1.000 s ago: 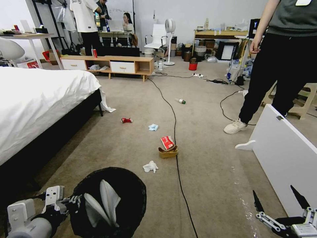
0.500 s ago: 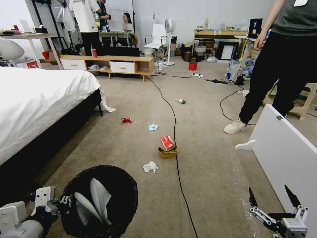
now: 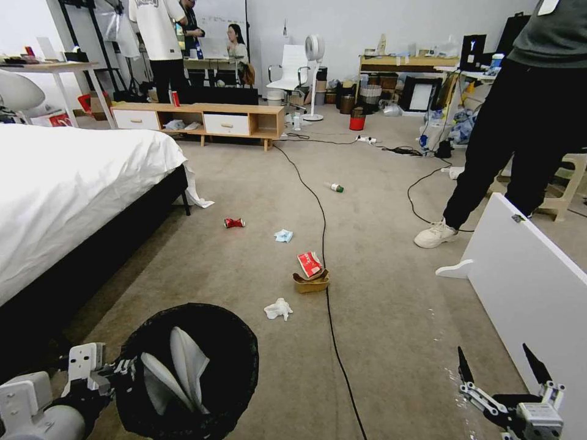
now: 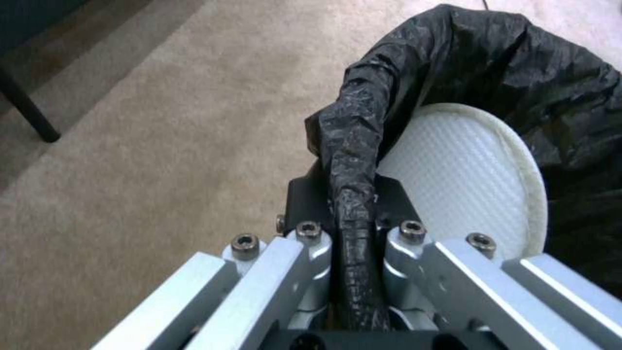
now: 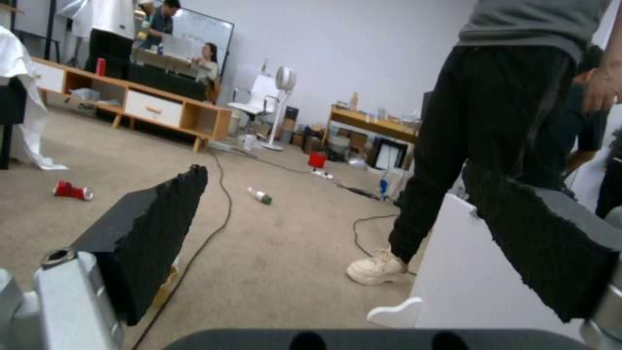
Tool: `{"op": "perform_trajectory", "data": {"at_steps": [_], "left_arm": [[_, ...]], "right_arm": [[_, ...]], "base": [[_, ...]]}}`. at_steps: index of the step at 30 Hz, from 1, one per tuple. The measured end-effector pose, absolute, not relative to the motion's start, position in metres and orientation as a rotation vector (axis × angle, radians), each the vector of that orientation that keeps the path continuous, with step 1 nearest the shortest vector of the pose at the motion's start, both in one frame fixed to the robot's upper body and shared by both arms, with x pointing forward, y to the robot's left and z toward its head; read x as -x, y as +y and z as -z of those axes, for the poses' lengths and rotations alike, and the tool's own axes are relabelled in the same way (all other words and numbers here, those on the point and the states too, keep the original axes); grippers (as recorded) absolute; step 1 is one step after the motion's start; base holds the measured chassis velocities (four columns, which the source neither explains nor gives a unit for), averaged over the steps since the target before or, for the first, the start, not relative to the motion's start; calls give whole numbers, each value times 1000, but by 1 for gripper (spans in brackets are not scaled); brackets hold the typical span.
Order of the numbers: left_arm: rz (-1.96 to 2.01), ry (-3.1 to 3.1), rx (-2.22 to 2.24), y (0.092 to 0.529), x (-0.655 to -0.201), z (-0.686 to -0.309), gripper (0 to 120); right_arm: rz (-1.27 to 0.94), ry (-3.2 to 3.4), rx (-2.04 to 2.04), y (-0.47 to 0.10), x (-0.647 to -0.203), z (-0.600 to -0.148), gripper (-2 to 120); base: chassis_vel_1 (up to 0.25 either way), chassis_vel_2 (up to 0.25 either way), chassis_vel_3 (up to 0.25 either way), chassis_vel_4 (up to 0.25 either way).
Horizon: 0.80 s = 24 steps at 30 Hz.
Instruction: Pick up the trash bin and place the garbage on the floor into it.
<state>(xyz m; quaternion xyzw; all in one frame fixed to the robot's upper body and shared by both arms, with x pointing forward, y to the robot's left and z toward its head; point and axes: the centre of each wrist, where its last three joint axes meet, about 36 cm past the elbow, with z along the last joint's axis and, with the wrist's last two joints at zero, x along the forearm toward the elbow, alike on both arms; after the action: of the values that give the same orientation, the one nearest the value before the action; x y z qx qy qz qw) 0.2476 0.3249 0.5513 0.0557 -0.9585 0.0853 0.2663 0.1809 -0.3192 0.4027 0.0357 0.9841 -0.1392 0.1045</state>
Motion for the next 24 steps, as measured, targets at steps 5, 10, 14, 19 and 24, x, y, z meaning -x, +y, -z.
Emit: {"op": "perform_trajectory", "data": {"at_steps": [5,10,14,19,24], "left_arm": [[-238,-2605,-255,343,-248,-558,4],[-235,-2604,-281,349,-248,-560,4],[-234,-2613,-301,352,-249,-562,4],[-240,-2616,-304,353,-249,-563,4],[-242,-2616,-304,353,-249,-563,4]], "right_arm": [[416,2896,-84,-320,-179,-405,100],[419,2893,-72,-320,-179,-406,100],[420,2890,-64,-320,-178,-407,100],[421,2889,-61,-320,-178,-408,100],[424,2882,-58,-321,-178,-410,100]], "base": [[-149,124,138,-136],[-157,164,167,-173],[-199,205,194,-213],[-259,231,244,-271],[-283,299,283,-279]]}}
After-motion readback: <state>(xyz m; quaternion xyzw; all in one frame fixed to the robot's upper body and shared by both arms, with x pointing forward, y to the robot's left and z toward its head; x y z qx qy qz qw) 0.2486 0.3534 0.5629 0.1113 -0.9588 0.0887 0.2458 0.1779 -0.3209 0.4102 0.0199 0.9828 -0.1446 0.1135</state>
